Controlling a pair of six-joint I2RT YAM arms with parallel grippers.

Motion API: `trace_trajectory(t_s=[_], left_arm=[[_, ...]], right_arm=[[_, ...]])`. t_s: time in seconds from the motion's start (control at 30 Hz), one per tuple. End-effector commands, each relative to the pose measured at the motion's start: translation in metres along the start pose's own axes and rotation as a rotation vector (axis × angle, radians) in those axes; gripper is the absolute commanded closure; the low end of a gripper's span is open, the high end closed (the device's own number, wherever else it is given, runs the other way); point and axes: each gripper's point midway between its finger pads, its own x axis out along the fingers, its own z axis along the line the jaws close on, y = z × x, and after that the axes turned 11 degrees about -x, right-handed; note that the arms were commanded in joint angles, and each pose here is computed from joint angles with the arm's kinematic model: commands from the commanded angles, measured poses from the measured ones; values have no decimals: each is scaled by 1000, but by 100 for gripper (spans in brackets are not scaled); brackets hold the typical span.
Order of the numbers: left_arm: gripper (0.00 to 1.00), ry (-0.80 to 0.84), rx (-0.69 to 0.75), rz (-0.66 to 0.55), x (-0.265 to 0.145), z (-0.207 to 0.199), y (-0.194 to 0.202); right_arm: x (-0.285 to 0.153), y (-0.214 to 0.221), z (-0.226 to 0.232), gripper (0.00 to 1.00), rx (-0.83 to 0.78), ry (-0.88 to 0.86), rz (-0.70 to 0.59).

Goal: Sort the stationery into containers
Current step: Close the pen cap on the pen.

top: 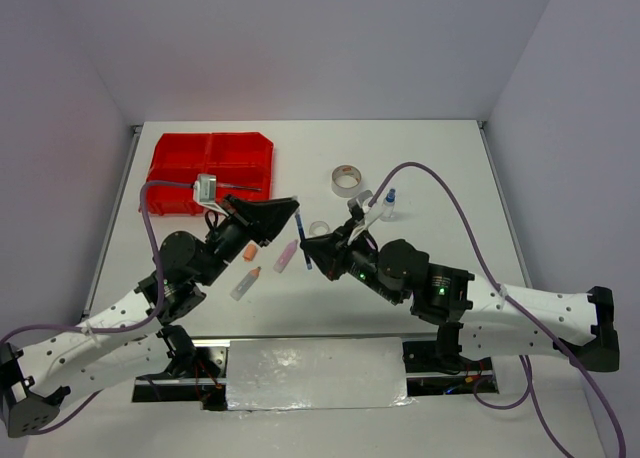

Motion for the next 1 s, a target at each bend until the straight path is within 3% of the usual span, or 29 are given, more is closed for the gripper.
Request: trace_trajectory(t_s=[0.0, 0.27, 0.7, 0.97], left_arm=[[84, -6, -4, 0, 0, -7, -5], [68, -40, 21, 19, 0, -10, -10], [64, -49, -15, 0, -1, -16, -17], [48, -21, 49, 41, 1, -27, -15]], right_arm=[[-3, -63, 2, 100, 4, 13, -172], [-3, -76, 8, 100, -148, -40, -263], [-2, -86, 11, 100, -81, -39, -321], [0, -84, 14, 100, -99, -51, -300]])
